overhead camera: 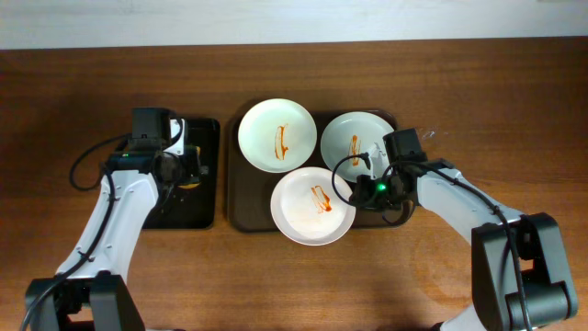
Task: Clean dirty plates on tray and stack at the side
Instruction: 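Grip the front plate rim with right gripper, scrub it with sponge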
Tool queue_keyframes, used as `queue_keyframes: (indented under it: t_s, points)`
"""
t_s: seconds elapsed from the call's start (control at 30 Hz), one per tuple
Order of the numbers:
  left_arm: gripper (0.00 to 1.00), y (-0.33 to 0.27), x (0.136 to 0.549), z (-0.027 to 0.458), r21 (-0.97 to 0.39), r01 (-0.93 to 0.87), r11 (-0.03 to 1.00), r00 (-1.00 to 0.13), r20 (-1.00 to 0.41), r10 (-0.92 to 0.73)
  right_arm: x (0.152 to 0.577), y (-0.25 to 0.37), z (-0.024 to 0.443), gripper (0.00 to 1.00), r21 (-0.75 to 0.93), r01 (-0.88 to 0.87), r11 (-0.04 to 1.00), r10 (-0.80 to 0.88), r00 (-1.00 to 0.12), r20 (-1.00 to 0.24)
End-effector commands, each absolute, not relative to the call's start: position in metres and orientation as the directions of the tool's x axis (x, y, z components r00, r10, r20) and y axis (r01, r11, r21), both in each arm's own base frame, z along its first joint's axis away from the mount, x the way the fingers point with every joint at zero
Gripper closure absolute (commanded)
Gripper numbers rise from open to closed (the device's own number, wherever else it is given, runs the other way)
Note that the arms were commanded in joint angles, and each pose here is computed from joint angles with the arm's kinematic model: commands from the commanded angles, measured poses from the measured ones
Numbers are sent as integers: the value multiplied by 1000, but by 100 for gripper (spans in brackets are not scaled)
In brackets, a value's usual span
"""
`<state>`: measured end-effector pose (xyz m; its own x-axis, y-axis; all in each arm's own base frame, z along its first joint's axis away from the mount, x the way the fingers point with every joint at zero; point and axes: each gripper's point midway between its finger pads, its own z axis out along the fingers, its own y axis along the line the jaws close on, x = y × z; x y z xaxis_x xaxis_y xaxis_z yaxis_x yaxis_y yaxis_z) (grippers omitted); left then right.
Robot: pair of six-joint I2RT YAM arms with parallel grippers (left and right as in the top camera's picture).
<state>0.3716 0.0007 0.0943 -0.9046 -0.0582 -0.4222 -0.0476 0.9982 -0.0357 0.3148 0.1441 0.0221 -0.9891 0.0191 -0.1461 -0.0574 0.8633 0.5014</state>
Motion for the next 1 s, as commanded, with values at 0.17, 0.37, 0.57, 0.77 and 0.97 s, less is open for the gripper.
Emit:
queue_keyframes:
  t_s: [0.17,0.37,0.57,0.77,0.97]
  points:
    - [100,-58,371,102,-197,92,976,-906,-422,0,318,148,25,96,505,-65,861,14,-988,-152]
    - [100,-188,352,128,-579,265,771,-922,-387,26,318,148,25,96,505,-65,861,14,-988,-152]
    - [100,-277,332,91,-734,181,655,-978,-204,41,316,148,24,96,504,-60,862,14,-990,-142]
    - [100,-321,314,62,-764,64,642,-998,-68,18,316,148,24,96,503,-60,862,14,-990,-142]
    - [100,-315,302,36,-661,-9,750,-999,-22,-31,316,148,24,96,503,-60,862,14,-990,-141]
